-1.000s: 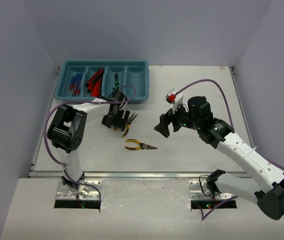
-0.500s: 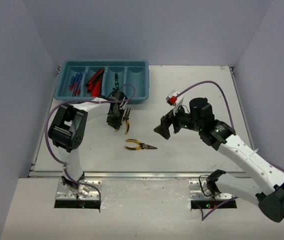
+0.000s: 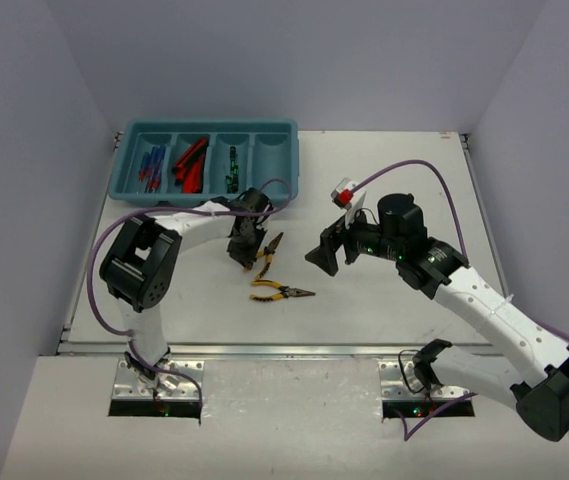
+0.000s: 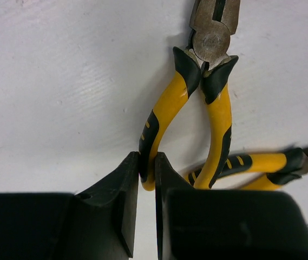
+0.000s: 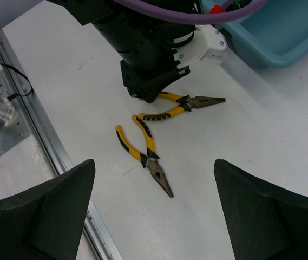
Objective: Sort the tools into containers
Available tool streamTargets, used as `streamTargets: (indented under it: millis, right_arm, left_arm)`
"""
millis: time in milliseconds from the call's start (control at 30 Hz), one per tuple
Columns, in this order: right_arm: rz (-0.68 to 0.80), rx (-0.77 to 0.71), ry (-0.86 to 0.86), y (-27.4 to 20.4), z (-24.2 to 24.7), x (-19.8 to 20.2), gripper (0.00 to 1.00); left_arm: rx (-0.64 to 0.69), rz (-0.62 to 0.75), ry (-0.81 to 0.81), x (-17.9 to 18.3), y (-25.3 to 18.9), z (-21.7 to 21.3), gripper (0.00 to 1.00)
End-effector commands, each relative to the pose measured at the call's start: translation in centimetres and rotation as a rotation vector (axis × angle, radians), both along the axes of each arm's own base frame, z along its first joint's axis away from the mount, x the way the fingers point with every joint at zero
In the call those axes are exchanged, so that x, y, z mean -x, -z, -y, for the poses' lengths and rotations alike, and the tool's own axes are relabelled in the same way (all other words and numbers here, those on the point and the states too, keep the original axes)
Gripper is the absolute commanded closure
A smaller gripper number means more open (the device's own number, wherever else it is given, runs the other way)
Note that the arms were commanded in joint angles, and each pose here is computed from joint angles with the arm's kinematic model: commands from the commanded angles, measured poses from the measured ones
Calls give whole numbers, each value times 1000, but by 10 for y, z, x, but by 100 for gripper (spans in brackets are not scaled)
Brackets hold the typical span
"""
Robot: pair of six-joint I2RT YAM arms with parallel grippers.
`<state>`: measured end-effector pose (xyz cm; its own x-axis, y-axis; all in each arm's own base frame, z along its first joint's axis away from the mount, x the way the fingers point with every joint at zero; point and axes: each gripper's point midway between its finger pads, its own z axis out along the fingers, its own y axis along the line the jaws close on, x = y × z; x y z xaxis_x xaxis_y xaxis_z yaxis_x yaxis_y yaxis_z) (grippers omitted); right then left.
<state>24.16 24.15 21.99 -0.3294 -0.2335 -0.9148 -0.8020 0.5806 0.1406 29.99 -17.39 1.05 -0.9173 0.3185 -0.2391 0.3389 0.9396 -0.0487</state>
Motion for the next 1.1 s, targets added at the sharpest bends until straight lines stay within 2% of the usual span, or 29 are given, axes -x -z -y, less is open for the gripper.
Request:
streamTargets:
  millis: [0, 233, 333, 467, 533, 600, 800, 833, 900, 967, 1000, 1067]
  right_arm:
    - [33, -31, -4, -11, -5, -5, 11]
    - [50, -45, 15, -15, -4, -7, 13]
    - [76, -65, 73, -22, 3, -12, 14]
    - [156, -149, 201, -47, 19, -19, 6]
    - [190, -183, 249, -59, 29, -17, 1]
    - [216, -197, 258, -68, 35, -13, 1]
    - [232, -185, 309, -69, 48, -11, 1]
    - [231, -184, 310, -68, 48, -11, 1]
    - [231, -177, 307, -67, 48, -11, 1]
    - [224, -174, 302, -64, 46, -11, 1]
    - [211, -165, 295, -60, 44, -12, 1]
    - [201, -161, 285, -57, 42, -12, 1]
  left_arm:
    - [104, 123, 17, -15, -55, 17, 100]
    - [216, 193, 43, -7, -86, 31, 100]
    - [242, 233, 44, -9, -103, 32, 100]
    - [225, 348, -16, -30, -136, 28, 100]
    - [170, 403, -83, -51, -148, 18, 100]
    - [150, 440, -144, -73, -162, 10, 100]
    - [181, 579, -315, -153, -216, -4, 100]
    - [151, 555, -316, -158, -201, -5, 100]
    - [115, 588, -351, -189, -204, -11, 100]
    - [144, 623, -374, -215, -215, -11, 100]
    - [145, 587, -381, -232, -194, -10, 100]
    - [175, 592, -389, -248, -193, -9, 100]
